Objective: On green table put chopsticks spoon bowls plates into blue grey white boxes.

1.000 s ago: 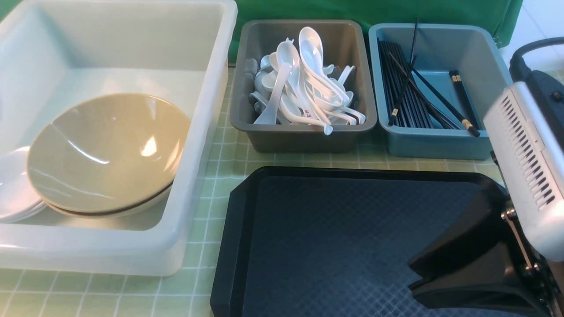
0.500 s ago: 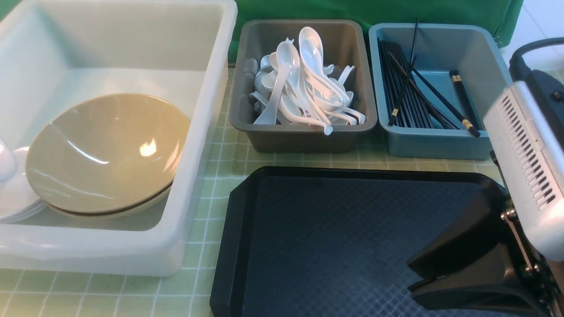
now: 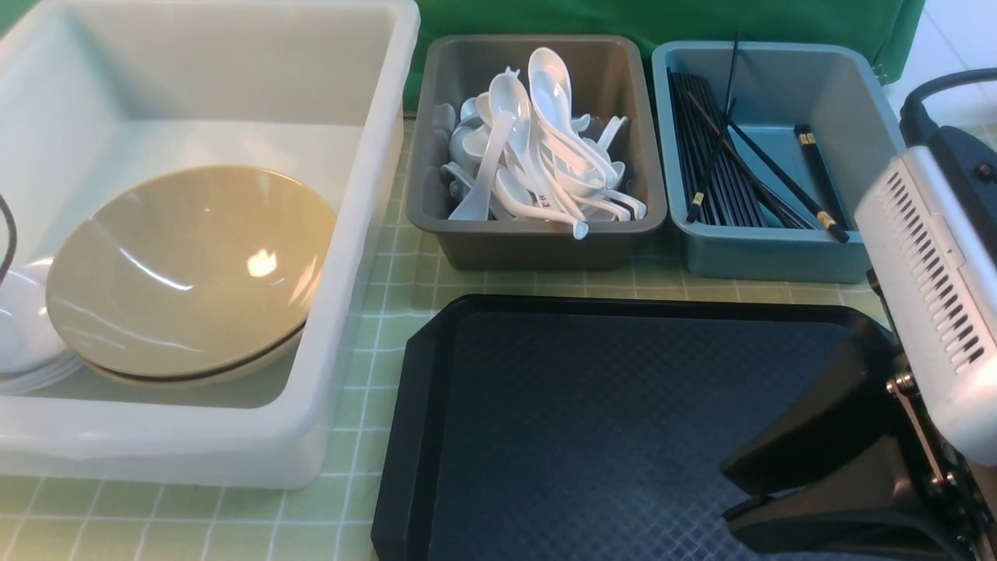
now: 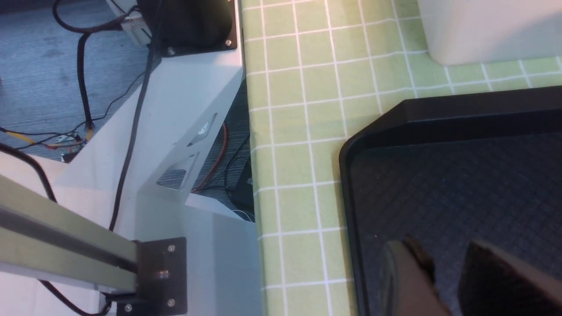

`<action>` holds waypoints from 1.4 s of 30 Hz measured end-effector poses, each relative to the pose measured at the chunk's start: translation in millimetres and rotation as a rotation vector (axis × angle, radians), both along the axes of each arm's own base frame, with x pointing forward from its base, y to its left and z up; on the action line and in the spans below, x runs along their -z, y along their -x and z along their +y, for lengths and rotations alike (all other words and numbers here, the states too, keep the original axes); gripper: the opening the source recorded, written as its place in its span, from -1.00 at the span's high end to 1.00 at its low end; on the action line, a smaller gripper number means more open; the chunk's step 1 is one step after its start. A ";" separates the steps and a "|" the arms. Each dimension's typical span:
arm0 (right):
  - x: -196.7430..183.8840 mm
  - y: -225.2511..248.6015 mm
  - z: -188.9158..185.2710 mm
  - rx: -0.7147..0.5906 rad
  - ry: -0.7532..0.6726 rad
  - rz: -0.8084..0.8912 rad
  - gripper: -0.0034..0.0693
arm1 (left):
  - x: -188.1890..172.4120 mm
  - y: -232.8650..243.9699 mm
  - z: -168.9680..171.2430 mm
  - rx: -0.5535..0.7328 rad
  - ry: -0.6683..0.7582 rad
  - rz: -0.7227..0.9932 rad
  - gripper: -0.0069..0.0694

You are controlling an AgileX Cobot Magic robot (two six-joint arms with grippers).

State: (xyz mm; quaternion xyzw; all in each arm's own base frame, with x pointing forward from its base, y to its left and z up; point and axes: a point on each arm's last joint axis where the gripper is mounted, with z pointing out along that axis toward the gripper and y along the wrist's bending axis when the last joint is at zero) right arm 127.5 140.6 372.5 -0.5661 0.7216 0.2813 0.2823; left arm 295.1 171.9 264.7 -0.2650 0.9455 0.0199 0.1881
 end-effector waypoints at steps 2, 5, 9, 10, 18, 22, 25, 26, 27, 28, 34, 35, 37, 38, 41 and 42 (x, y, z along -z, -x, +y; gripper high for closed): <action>-0.2 -0.4 0.1 0.003 -0.002 -0.003 0.37 | 0.1 0.2 0.0 0.002 0.000 0.003 0.06; -0.2 -0.5 0.1 0.004 -0.003 -0.004 0.37 | 0.2 1.4 -0.6 0.003 0.003 0.016 -0.36; -0.3 -0.6 0.2 0.004 -0.003 -0.005 0.36 | -6.9 7.0 -2.9 -0.004 -0.003 0.026 -0.75; -0.3 -0.7 0.2 0.005 -0.004 -0.006 0.36 | -10.5 8.6 -3.8 -0.008 -0.007 0.018 -0.81; -7.3 -18.4 1.7 0.185 -0.083 -0.100 0.35 | -101.1 32.0 -81.5 0.284 -0.006 -0.349 -0.92; -9.0 -35.4 -6.8 0.387 -0.076 -0.163 0.34 | -134.1 43.6 -163.0 0.703 0.039 -0.530 -0.86; -6.5 -53.7 -28.4 0.620 -0.026 -0.171 0.34 | -139.8 61.1 -221.8 1.020 0.090 -0.535 -0.56; -5.3 -57.9 -36.3 0.684 -0.007 -0.164 0.34 | -139.2 64.8 -229.0 1.062 0.095 -0.519 -0.49; -3.4 -62.6 -47.0 0.762 0.022 -0.150 0.34 | -137.6 70.7 -241.0 1.129 0.106 -0.489 -0.33; -1.7 -66.1 -57.5 0.828 0.048 -0.136 0.34 | -136.4 74.1 -246.7 1.160 0.107 -0.468 -0.21; 26.3 -47.7 -108.0 1.094 0.183 -0.015 0.34 | -117.8 94.0 -264.2 1.248 0.110 -0.366 0.57; 34.7 -39.1 -111.1 1.107 0.188 -0.003 0.34 | -114.1 96.1 -264.9 1.246 0.109 -0.371 0.66; 58.2 -13.8 -115.7 1.136 0.162 0.015 0.36 | -106.2 101.7 -266.1 1.237 0.107 -0.382 0.79; 69.7 -0.1 -116.5 1.140 0.130 0.010 0.41 | -102.5 107.1 -266.2 1.230 0.110 -0.389 0.80; 95.1 31.9 -116.8 1.134 0.000 -0.045 0.62 | -99.6 123.9 -262.8 1.227 0.114 -0.403 0.82; 98.5 47.7 -117.3 1.122 -0.105 -0.135 0.74 | -99.1 137.8 -259.7 1.227 0.127 -0.407 0.82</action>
